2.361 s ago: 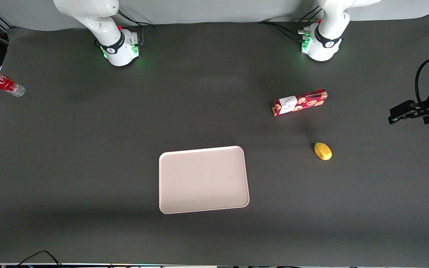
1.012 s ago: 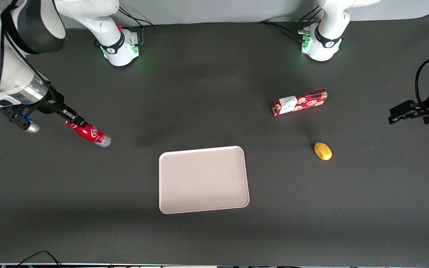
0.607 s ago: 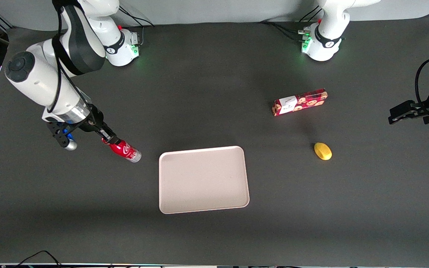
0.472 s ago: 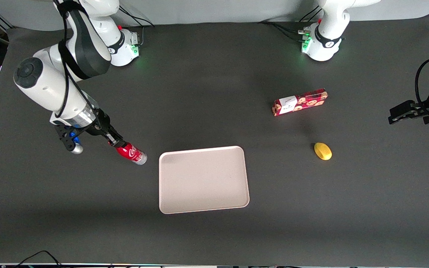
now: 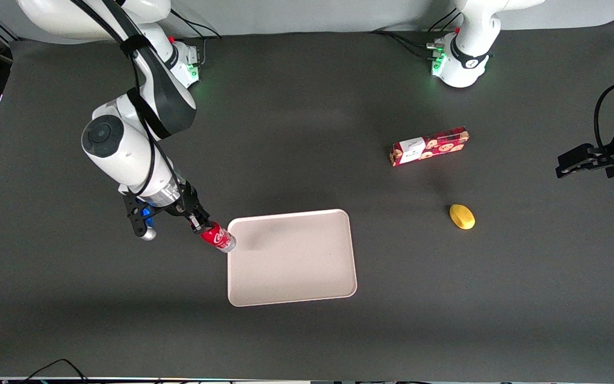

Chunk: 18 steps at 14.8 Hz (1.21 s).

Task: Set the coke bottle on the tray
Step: 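Carry the bottle over the white tray and lower it onto it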

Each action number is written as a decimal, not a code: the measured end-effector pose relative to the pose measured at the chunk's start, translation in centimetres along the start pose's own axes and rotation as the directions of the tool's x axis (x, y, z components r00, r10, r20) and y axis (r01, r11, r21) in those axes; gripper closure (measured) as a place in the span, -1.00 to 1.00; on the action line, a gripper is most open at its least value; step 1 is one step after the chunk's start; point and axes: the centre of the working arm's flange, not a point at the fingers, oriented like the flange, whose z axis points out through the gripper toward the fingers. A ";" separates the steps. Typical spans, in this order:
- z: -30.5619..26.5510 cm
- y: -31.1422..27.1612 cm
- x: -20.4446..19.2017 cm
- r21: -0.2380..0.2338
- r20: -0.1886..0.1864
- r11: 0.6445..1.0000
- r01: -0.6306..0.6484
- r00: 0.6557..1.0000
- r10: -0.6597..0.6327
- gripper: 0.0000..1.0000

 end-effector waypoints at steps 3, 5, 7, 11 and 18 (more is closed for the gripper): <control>1.5 -0.8 0.6 0.008 -0.014 0.998 -0.064 0.998 0.065 0.35; 2.9 -1.4 1.1 0.001 -0.038 0.995 -0.100 0.994 0.100 0.35; 4.2 -1.9 1.1 0.008 -0.040 0.991 -0.130 0.991 0.130 0.35; 5.7 -2.7 0.3 0.041 -0.024 0.983 -0.179 0.983 0.180 0.35; 9.2 -3.0 0.5 0.066 -0.041 0.966 -0.249 0.967 0.252 0.35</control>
